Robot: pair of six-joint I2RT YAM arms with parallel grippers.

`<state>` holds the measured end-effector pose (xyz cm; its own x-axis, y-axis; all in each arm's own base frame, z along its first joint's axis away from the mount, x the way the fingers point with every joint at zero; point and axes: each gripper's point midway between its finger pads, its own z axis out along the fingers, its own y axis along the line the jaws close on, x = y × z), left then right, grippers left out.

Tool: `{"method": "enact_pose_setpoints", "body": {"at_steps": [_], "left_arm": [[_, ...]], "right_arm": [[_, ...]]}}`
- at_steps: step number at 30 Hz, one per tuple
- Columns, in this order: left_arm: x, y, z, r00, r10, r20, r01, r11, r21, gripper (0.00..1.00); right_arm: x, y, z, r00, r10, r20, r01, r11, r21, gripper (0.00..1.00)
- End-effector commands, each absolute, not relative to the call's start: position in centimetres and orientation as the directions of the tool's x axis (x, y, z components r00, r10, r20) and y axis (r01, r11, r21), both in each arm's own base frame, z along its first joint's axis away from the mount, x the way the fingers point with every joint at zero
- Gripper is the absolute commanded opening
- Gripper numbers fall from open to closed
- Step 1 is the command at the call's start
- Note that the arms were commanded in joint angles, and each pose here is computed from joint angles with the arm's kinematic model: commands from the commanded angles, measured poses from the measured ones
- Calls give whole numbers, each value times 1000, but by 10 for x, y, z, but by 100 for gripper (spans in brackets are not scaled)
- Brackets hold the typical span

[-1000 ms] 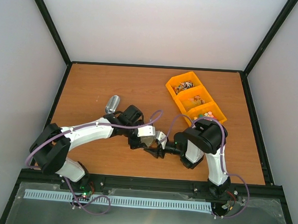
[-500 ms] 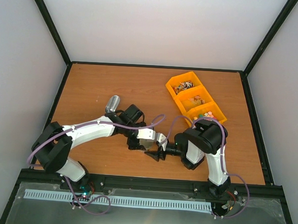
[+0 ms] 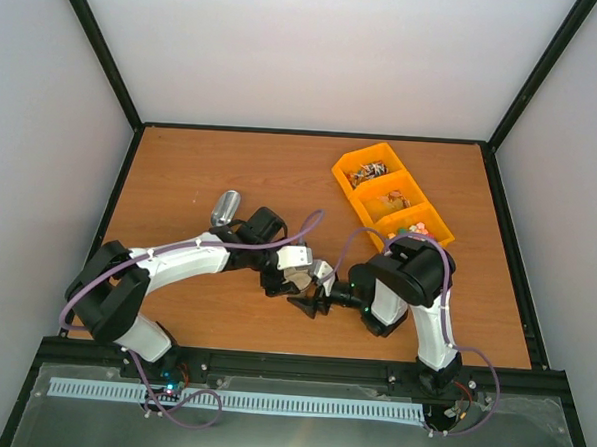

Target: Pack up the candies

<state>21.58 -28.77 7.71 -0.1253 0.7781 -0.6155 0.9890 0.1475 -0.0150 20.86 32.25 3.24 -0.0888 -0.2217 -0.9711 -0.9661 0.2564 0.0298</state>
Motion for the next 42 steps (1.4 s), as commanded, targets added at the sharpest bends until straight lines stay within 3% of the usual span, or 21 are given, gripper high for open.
{"method": "enact_pose_setpoints", "body": {"at_steps": [1,5,13,18,26,36,42], "left_arm": [[206,-297,79,-142,757,-638,989,132,-63,15],[200,-299,76,-132,769,-626,991,115,-68,14],[190,-296,73,-67,802,-593,997,28,-76,12],[174,-282,62,53,837,-544,991,-110,-73,11],[155,-269,58,286,818,-499,935,-352,-41,10],[151,-251,53,507,756,-414,828,-560,-9,11],[170,-270,55,397,806,-439,896,-444,-5,12]], "right_arm": [[221,328,50,-19,-155,-988,-956,291,-27,91],[220,328,49,-18,-160,-987,-956,292,-30,79],[213,328,51,9,-157,-987,-965,257,-49,38],[206,328,54,27,-156,-987,-973,221,-62,15],[199,330,55,23,-149,-989,-983,179,-50,7],[187,328,55,36,-160,-987,-990,129,-57,6],[193,326,59,47,-159,-986,-983,167,-74,10]]}}
